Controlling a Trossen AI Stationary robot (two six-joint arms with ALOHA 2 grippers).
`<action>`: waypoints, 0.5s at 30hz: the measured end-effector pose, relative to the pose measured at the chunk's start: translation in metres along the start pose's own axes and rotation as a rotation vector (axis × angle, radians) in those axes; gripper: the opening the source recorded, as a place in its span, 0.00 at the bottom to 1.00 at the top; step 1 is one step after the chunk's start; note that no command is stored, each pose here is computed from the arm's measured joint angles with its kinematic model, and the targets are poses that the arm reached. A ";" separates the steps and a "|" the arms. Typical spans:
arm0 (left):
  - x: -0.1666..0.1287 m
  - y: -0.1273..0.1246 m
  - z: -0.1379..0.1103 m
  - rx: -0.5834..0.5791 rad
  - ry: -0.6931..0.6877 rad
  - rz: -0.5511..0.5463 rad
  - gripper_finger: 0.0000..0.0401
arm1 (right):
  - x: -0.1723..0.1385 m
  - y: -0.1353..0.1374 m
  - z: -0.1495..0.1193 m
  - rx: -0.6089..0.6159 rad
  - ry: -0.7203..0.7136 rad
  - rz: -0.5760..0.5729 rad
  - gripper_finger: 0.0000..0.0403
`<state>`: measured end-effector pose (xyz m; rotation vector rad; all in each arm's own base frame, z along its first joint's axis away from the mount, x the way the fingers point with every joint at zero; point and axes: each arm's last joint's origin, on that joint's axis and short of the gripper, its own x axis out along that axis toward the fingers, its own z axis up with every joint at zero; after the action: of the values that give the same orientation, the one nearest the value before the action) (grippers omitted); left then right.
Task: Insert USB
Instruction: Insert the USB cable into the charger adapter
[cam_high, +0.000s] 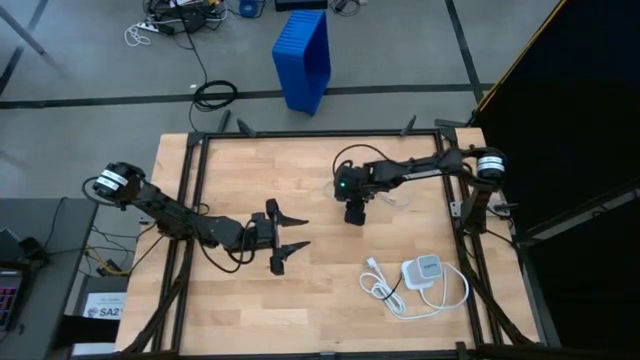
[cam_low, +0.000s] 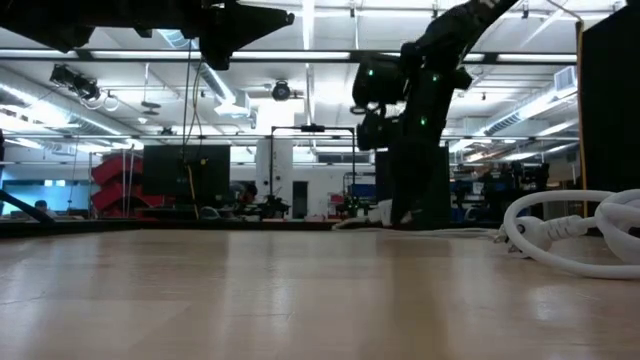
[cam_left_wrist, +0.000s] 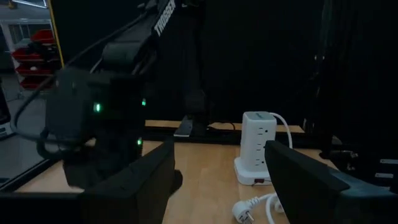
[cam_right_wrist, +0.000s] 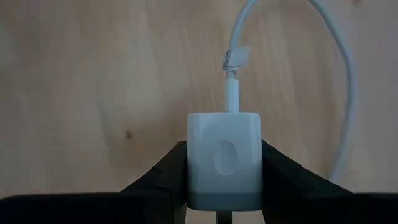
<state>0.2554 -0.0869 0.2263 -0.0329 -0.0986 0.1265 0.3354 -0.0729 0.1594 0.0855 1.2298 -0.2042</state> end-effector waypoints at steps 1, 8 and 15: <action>0.000 0.000 0.000 0.000 0.000 0.000 0.58 | 0.004 -0.001 -0.001 0.006 0.012 0.001 0.28; 0.000 0.000 -0.001 0.003 0.008 0.000 0.58 | 0.014 -0.008 0.001 0.046 0.009 -0.001 0.32; 0.000 0.000 -0.002 0.008 0.021 0.000 0.58 | -0.014 -0.012 0.013 0.067 -0.062 -0.005 0.78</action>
<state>0.2557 -0.0870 0.2244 -0.0261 -0.0773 0.1262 0.3408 -0.0858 0.1773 0.1332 1.1619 -0.2510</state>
